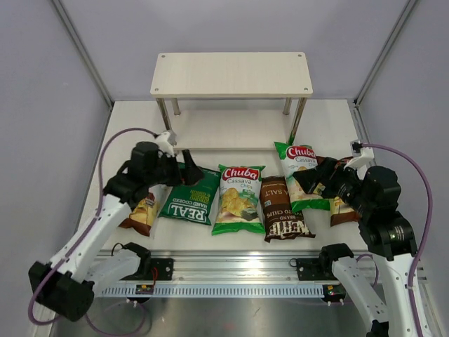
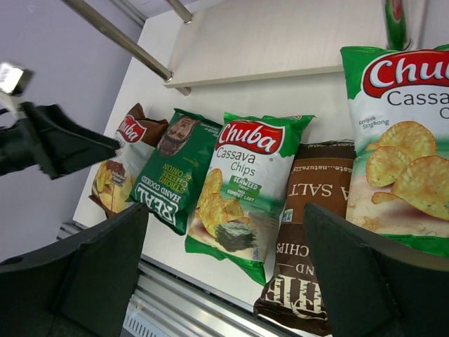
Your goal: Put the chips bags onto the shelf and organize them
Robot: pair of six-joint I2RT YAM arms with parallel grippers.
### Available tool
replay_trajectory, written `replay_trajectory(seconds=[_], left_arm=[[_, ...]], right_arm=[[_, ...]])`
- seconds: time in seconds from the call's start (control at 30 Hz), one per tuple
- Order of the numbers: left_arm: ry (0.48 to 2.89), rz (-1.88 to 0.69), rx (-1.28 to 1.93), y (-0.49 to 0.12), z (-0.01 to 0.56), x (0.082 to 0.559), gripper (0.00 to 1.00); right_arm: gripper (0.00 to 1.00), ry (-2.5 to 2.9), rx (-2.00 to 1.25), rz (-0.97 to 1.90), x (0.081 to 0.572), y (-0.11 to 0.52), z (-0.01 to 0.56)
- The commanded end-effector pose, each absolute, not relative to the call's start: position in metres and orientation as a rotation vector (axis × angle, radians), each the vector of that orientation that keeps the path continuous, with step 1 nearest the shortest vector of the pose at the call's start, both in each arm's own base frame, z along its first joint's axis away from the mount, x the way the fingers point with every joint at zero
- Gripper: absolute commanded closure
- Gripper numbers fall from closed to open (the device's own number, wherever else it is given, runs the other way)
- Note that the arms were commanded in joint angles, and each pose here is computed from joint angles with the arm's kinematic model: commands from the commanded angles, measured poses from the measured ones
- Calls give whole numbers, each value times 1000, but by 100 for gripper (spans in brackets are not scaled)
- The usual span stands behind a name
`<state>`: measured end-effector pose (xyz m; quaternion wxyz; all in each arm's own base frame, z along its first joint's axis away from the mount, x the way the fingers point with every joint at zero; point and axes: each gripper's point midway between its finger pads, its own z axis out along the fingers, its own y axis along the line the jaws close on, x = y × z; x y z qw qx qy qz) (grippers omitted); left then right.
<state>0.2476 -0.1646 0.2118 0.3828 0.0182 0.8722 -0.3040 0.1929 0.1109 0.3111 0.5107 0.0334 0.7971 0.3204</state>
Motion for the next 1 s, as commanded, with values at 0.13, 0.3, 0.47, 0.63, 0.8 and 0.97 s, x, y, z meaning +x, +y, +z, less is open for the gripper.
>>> replay_trajectory(seconds=[0.13, 0.3, 0.47, 0.63, 0.8, 0.97], left_arm=[[2338, -835, 148, -242, 185, 262, 1], [2434, -916, 227, -275, 148, 242, 6], [2512, -952, 258, -290, 113, 228, 9], [2551, -954, 245, -290, 92, 224, 12], [2575, -971, 232, -293, 68, 214, 12], [2497, -1113, 205, -305, 62, 204, 21]], right_arm=[[0, 1897, 27, 857, 181, 123, 319], [1, 1892, -5, 878, 173, 125, 321], [1, 1901, -18, 882, 173, 127, 319], [0, 1896, -31, 912, 174, 131, 318], [1, 1900, -35, 946, 176, 136, 314], [1, 1904, -34, 976, 179, 140, 311]])
